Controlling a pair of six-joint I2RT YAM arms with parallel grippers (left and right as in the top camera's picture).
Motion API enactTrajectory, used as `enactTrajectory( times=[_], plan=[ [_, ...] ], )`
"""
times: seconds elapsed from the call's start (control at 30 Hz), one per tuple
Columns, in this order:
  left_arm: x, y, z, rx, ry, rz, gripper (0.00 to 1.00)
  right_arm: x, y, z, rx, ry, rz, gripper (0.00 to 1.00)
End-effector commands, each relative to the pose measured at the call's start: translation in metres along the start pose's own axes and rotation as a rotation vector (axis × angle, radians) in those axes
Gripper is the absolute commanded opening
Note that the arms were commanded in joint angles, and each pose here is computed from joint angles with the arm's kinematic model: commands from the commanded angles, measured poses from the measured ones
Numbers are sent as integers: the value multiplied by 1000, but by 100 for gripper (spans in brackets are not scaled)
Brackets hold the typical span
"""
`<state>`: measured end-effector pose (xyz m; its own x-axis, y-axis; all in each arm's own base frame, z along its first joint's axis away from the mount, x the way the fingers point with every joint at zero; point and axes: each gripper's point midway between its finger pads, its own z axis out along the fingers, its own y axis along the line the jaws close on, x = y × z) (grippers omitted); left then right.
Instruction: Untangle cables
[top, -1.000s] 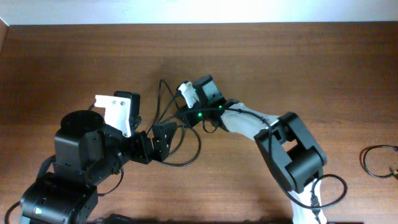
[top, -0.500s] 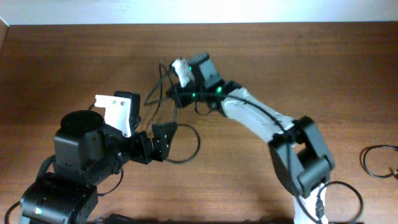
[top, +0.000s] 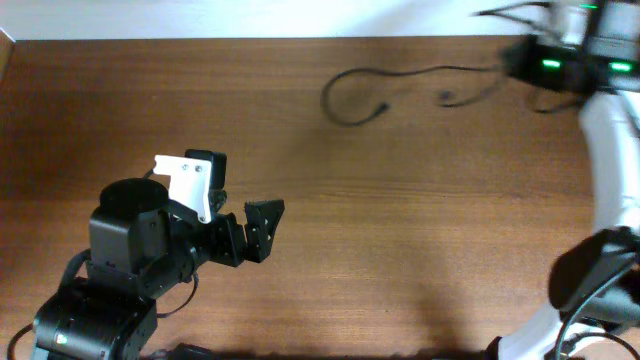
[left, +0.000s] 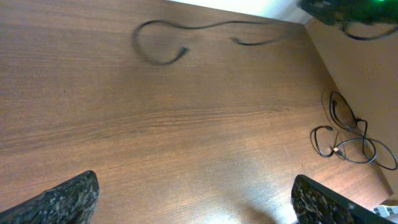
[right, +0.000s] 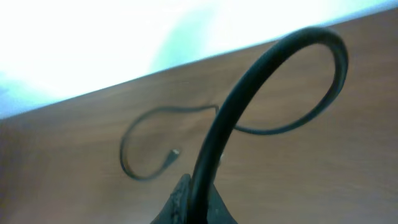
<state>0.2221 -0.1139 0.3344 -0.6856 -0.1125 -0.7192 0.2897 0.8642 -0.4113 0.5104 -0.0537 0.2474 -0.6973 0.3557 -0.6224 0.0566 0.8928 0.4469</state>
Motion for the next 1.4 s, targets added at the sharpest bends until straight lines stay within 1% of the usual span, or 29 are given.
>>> enactTrajectory(
  times=[0.0, 0.03, 0.13, 0.17, 0.23, 0.33, 0.37, 0.4, 0.47, 0.5, 0.57, 0.63, 0.7, 0.73, 0.77, 0.8, 0.93, 1.0, 1.07, 1.1, 1.17, 1.23, 1.3, 1.37],
  plan=[
    [-2, -2, -3, 5, -10, 21, 99, -28, -83, -70, 151, -104, -92, 4],
    [-2, -2, -3, 5, -10, 21, 99, -29, -106, -84, 190, -114, -109, 4],
    [-3, -3, -3, 7, -14, 22, 99, -33, -169, -125, 312, -171, -34, 4],
    [-3, -3, -3, 7, -14, 22, 99, -30, -201, -148, 385, -196, 42, 4],
    [-3, -3, -3, 7, -13, 22, 99, -20, -244, -183, 481, -241, 197, 4],
    [-2, -2, -3, 6, -13, 22, 99, -3, -281, -221, 527, -296, 394, 4],
    [-2, -3, -3, 7, -13, 22, 99, -1, -282, -224, 502, -305, 412, 18],
    [-2, -3, -3, 7, -13, 22, 99, -3, -278, -225, 463, -313, 412, 99],
    [-2, -3, -3, 7, -13, 22, 99, -9, -264, -219, 370, -321, 393, 99],
    [-2, -3, -3, 7, -12, 21, 99, -14, -250, -211, 304, -313, 351, 99],
    [-1, -2, -3, 6, -8, 20, 99, -17, -236, -199, 267, -298, 329, 99],
    [-1, -2, -3, 6, -8, 20, 99, -18, -216, -180, 230, -257, 297, 99],
    [-1, -2, -3, 6, -8, 20, 99, -16, -185, -152, 183, -187, 203, 99],
    [-1, -2, -3, 6, -9, 19, 99, -14, -176, -142, 174, -160, 188, 99],
    [-2, -2, -3, 7, -9, 16, 99, -7, -155, -118, 174, -96, 154, 99],
    [-1, -3, -3, 7, -9, 17, 99, 2, -143, -95, 219, -26, 100, 99],
    [-3, -3, -3, 9, -17, 19, 99, 28, -140, -43, 384, 121, 37, 99],
    [-7, -4, -3, 14, -29, 20, 99, 36, -158, -21, 515, 123, 162, 99],
    [-7, -6, -3, 25, -29, 21, 99, 44, -185, 1, 624, 89, 320, 99],
    [-7, -6, -2, 24, -29, 21, 99, 49, -195, 14, 634, 74, 398, 99],
    [-8, -6, -1, 24, -29, 21, 99, 53, -207, 32, 638, 48, 490, 99],
    [-7, -5, 2, 21, -17, 17, 99, 57, -210, 61, 577, 47, 512, 99],
    [-7, -1, 12, 12, 11, -17, 99, 58, -193, 110, 409, 53, 495, 99],
    [-5, 3, 25, 1, 50, -55, 99, 58, -182, 139, 340, 41, 463, 100]
  ],
)
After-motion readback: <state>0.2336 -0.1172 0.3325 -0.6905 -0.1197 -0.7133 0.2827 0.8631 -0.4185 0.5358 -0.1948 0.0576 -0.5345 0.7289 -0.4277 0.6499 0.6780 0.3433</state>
